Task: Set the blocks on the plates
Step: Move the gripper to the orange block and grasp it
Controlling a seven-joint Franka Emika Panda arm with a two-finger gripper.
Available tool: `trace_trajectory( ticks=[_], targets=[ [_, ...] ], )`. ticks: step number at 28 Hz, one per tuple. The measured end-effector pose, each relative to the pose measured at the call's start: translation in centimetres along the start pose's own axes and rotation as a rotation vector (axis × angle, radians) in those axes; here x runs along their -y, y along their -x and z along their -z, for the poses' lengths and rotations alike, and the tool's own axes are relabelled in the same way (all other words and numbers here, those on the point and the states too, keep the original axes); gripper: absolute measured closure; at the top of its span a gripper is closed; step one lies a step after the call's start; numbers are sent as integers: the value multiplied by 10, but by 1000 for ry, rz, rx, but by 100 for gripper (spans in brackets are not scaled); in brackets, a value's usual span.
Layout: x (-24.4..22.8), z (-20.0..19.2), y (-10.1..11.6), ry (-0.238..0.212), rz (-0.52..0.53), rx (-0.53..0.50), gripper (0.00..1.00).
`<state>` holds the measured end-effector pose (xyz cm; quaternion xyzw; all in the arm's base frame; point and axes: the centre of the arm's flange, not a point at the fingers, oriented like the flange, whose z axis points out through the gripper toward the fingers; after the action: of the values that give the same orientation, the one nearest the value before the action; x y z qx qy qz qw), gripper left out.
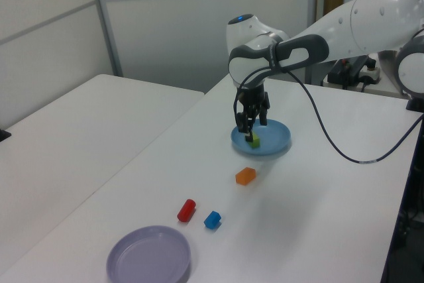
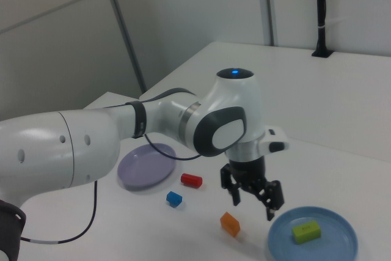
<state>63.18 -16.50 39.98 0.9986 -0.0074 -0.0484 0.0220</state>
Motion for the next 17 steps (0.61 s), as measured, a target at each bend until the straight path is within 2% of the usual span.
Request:
trace_trajectory(
  ticks=[10, 17],
  targets=[
    [56, -31, 2, -35, 71, 60, 0],
    [84, -54, 3, -37, 4, 44, 0]
  ],
)
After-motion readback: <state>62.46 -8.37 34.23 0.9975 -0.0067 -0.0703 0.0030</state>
